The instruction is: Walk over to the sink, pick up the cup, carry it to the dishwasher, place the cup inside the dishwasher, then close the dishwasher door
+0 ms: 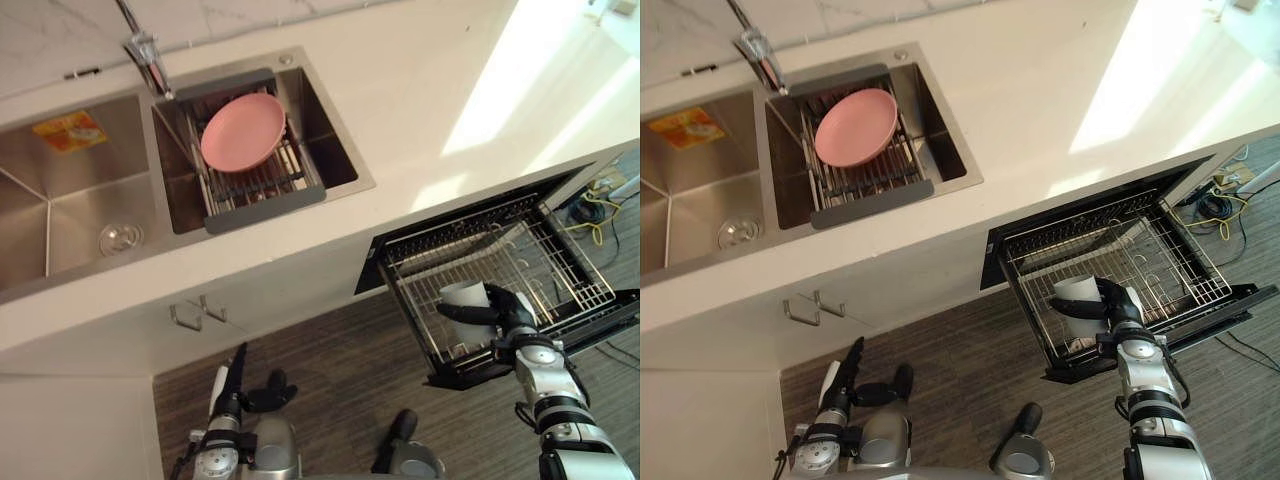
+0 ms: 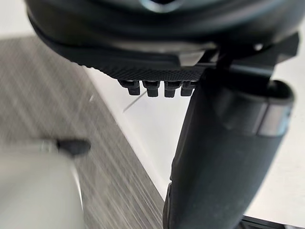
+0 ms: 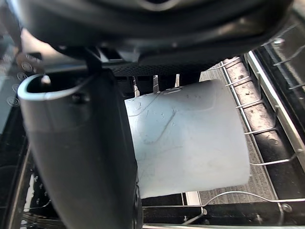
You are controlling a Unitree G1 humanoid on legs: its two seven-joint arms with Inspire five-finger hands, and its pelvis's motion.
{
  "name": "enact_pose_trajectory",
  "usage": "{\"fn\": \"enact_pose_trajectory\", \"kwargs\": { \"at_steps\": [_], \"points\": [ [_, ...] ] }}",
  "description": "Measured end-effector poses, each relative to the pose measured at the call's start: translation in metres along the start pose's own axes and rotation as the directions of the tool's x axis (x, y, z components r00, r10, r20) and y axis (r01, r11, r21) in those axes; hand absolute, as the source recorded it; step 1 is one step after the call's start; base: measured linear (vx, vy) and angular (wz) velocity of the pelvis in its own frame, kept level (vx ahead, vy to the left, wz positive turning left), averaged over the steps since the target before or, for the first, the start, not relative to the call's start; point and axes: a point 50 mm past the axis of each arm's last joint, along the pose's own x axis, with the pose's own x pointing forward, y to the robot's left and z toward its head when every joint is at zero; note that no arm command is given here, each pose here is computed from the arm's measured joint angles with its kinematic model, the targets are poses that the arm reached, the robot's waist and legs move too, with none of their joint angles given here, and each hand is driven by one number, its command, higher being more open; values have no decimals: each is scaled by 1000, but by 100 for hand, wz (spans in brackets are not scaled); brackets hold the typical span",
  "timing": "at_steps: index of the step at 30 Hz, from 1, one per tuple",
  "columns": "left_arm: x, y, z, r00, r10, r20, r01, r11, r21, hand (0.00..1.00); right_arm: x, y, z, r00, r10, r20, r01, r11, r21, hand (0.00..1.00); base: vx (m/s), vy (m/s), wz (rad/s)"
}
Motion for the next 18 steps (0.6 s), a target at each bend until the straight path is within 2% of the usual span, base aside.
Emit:
{"fn": "enact_pose_trajectory", "kwargs": {
  "at_steps": [5,11,18],
  "points": [
    [-3,7,-17,991,80,-103,-81,997,-5,100,8,-2,16,999,-38,17,38,999,3,0,-18,-8,5],
    [-3,23,-29,951,218,-217,-258,949,-178,100,17,-2,40,997,-70,43,70,998,-5,0,-24,-15,11],
    [0,25,-31,942,223,-249,-272,944,-184,100,25,-2,67,997,-60,56,63,997,-42,0,-39,-2,-6]
  ]
}}
